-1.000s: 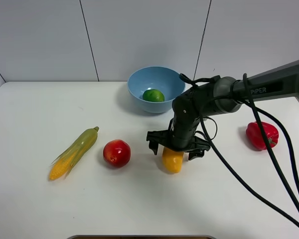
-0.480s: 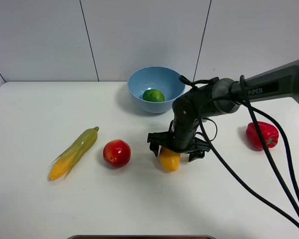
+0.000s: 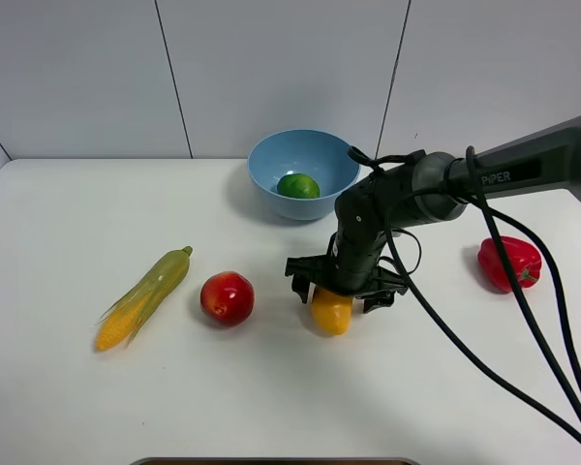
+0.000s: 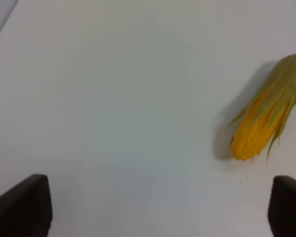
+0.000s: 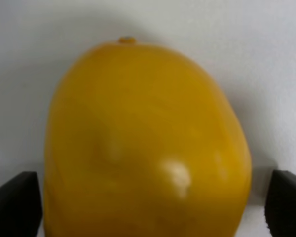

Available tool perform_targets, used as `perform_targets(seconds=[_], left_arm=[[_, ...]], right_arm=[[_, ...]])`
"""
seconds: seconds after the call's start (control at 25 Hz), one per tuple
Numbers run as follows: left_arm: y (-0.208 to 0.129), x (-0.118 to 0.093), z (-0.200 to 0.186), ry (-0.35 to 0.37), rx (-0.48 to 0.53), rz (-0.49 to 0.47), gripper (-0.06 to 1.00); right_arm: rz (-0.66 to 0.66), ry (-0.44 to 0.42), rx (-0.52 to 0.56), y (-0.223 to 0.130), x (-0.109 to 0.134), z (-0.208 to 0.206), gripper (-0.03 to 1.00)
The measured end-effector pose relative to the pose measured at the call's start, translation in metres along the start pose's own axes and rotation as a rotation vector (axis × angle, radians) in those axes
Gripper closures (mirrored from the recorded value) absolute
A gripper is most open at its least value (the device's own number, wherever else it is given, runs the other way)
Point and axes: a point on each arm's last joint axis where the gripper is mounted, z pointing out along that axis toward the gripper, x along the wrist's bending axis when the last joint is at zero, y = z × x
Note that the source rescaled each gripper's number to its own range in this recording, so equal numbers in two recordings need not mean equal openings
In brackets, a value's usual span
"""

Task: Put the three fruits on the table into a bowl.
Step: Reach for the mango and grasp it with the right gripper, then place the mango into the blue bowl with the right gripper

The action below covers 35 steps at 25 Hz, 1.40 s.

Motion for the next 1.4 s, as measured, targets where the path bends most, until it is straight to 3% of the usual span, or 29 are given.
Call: perform_targets(seconds=[0.2, 0.28, 0.32, 1.16, 1.4], left_arm=[[0.000, 0.000, 0.000, 0.000, 0.000, 0.000, 0.24], [0.000, 0.000, 0.000, 0.000, 0.000, 0.000, 0.24], [0.000, 0.000, 0.000, 0.000, 0.000, 0.000, 0.24], [0.000, 0.000, 0.000, 0.000, 0.000, 0.000, 0.24], [0.000, 0.000, 0.000, 0.000, 0.000, 0.000, 0.24]], right_arm=[[-0.011, -0.023, 0.009, -0.001, -0.002, 0.000, 0.68], [-0.013, -0.024, 0.009, -0.001, -0.002, 0.000, 0.91], [-0.013, -0.024, 0.009, -0.001, -0.002, 0.000, 0.96], [-0.038, -0.021, 0.011, -0.001, -0.002, -0.001, 0.96], [-0.064, 0.035, -0.048, 0.004, 0.001, -0.029, 0.96]])
